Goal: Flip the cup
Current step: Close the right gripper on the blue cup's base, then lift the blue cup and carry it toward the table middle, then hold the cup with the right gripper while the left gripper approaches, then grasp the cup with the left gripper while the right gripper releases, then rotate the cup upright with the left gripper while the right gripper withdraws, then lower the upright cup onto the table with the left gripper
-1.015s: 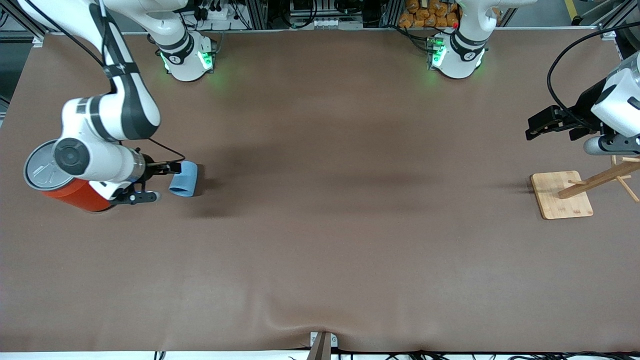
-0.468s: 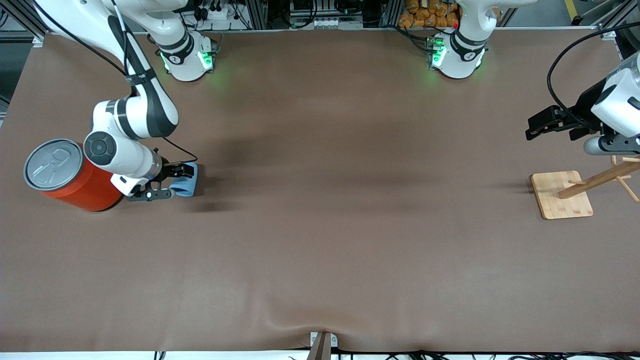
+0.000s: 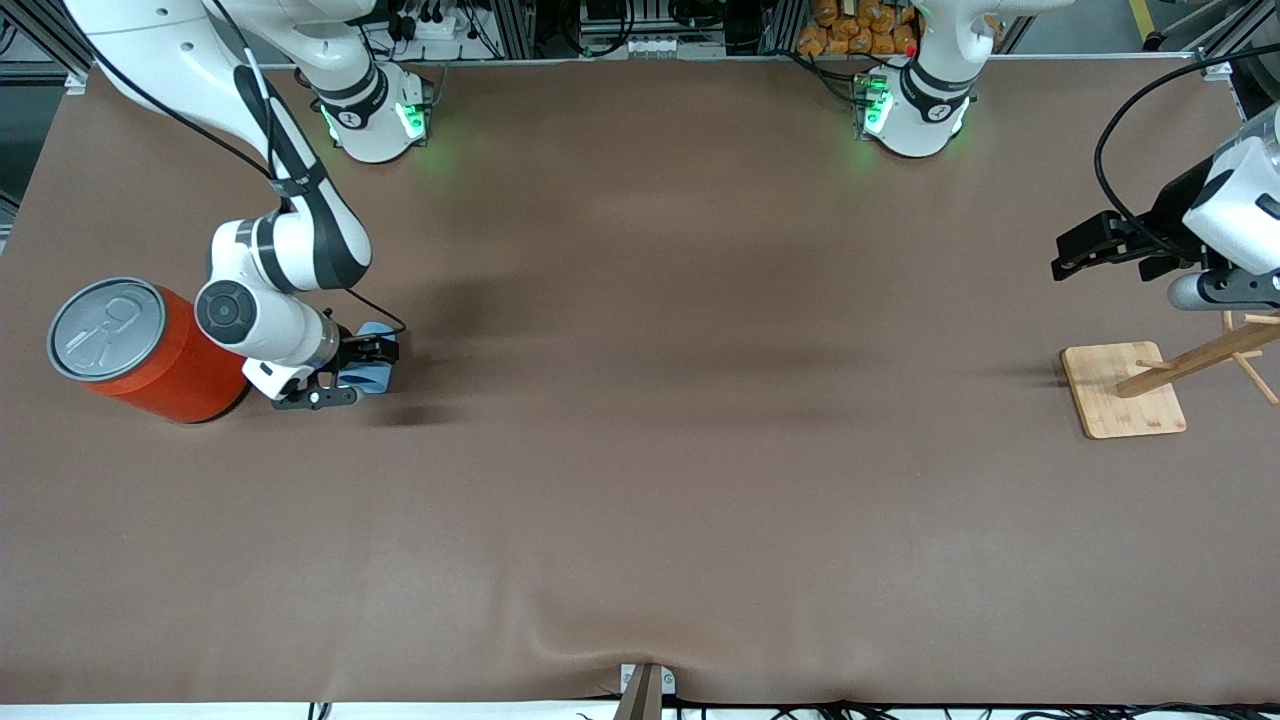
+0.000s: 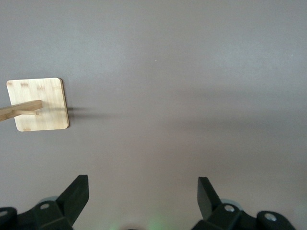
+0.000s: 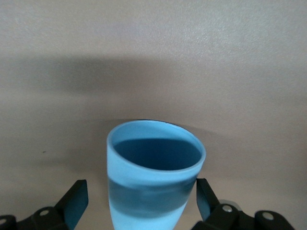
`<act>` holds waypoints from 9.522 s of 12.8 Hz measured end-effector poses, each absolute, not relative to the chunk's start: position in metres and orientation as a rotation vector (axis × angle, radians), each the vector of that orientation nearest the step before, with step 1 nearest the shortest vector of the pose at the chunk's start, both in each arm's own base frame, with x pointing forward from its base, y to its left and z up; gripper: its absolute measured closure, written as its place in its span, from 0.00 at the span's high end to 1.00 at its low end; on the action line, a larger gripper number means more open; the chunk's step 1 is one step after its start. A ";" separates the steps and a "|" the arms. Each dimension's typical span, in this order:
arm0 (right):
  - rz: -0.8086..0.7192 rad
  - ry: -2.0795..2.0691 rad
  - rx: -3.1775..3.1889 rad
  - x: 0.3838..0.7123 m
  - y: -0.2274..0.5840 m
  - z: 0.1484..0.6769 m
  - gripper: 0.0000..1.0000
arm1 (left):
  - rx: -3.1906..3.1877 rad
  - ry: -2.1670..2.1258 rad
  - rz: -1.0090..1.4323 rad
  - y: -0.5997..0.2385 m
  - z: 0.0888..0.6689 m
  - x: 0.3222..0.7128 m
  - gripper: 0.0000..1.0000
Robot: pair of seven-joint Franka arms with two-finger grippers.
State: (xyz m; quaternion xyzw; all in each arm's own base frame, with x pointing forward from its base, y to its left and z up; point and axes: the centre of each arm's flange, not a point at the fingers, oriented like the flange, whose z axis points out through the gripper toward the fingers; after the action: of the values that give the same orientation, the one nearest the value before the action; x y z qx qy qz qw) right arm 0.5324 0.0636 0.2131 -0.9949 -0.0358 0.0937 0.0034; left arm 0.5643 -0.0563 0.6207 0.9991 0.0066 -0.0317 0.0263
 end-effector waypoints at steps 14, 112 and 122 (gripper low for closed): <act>0.400 -0.182 -3.099 0.576 0.088 0.274 0.82 | 3.087 0.020 -0.098 -0.056 0.621 0.564 1.00; -0.062 0.375 -3.082 0.528 -0.017 0.634 1.00 | 3.172 1.107 0.588 -0.172 0.251 0.704 0.07; -0.040 0.346 -3.061 0.524 -0.024 0.676 1.00 | 3.083 1.192 0.711 -0.172 0.279 0.711 0.93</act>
State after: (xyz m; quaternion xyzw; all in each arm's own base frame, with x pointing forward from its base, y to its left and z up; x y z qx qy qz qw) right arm 0.5241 -0.0238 0.6759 -0.9931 0.1123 -0.0130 0.0305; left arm 0.7114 -0.1722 0.2792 0.9053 0.3501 0.2087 -0.1194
